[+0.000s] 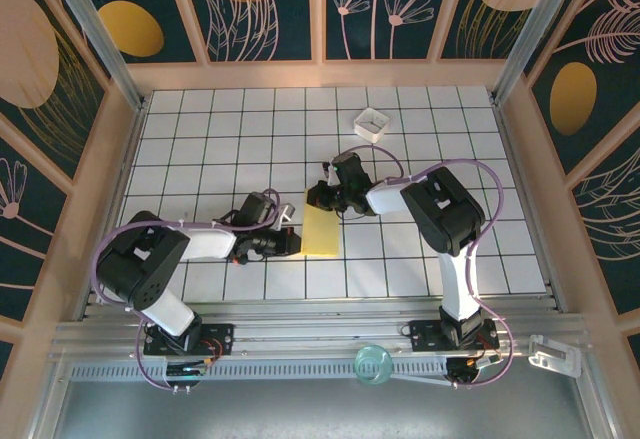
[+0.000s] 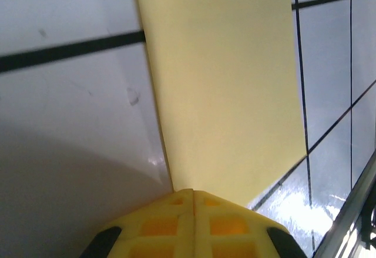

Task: Fold a paper plane with a square sheet of paper (pick it up from the middle)
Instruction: First fold in half a square sheet of paper at the center of the table.

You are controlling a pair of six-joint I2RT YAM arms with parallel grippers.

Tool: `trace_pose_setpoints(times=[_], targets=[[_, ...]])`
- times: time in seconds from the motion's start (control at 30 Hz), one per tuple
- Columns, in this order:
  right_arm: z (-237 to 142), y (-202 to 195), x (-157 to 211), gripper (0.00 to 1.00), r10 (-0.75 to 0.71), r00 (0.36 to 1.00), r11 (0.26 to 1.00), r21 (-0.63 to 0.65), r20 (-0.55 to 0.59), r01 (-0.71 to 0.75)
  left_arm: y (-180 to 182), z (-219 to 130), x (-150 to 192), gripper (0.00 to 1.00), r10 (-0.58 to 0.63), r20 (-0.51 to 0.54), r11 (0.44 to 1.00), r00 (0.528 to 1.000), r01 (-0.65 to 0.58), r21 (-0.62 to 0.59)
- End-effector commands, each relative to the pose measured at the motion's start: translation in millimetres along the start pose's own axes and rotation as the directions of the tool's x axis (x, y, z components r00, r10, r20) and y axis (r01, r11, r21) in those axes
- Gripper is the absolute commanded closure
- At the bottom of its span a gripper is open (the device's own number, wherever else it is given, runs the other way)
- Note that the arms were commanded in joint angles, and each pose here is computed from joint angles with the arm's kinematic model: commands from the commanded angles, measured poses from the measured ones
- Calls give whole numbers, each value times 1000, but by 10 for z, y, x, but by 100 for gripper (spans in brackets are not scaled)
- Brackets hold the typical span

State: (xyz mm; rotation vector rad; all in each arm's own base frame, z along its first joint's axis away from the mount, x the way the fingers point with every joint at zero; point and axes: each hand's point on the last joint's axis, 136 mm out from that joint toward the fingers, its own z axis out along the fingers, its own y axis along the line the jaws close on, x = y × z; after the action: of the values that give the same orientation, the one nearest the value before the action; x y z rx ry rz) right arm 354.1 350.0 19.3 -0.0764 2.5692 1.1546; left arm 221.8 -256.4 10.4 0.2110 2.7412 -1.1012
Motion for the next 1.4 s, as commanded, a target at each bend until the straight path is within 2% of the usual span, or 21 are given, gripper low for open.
trace_pose_setpoints(times=[0.0,0.2,0.33,0.47,0.6,0.7,0.93,1.17,1.37], targets=[[-6,-877,509,100,137,987,949,296,-82,-107,357,-33,880,100,-165,-266,980,950,128,-152],[-14,-898,524,100,141,987,946,304,-82,-110,194,-111,821,100,-93,-261,986,961,53,-157],[-20,-900,546,100,139,987,947,303,-85,-107,-159,-264,391,100,-7,-124,997,992,-3,-79],[-10,-894,552,100,136,987,949,297,-88,-104,-409,-346,-50,100,-61,10,996,998,60,65],[-8,-887,556,100,132,987,951,294,-91,-100,-315,-317,-390,100,-102,91,993,991,96,61],[-18,-878,548,100,127,988,951,294,-89,-96,-203,-174,-484,100,-105,85,994,991,103,28],[-27,-877,536,100,116,989,951,298,-89,-85,38,61,-303,100,-136,-3,991,991,136,-12],[-31,-889,498,100,109,990,950,303,-86,-79,148,57,258,100,-140,-121,989,983,134,-60],[19,-850,460,100,56,990,955,295,-130,-15,114,-7,650,100,-117,-199,991,973,101,-90]])
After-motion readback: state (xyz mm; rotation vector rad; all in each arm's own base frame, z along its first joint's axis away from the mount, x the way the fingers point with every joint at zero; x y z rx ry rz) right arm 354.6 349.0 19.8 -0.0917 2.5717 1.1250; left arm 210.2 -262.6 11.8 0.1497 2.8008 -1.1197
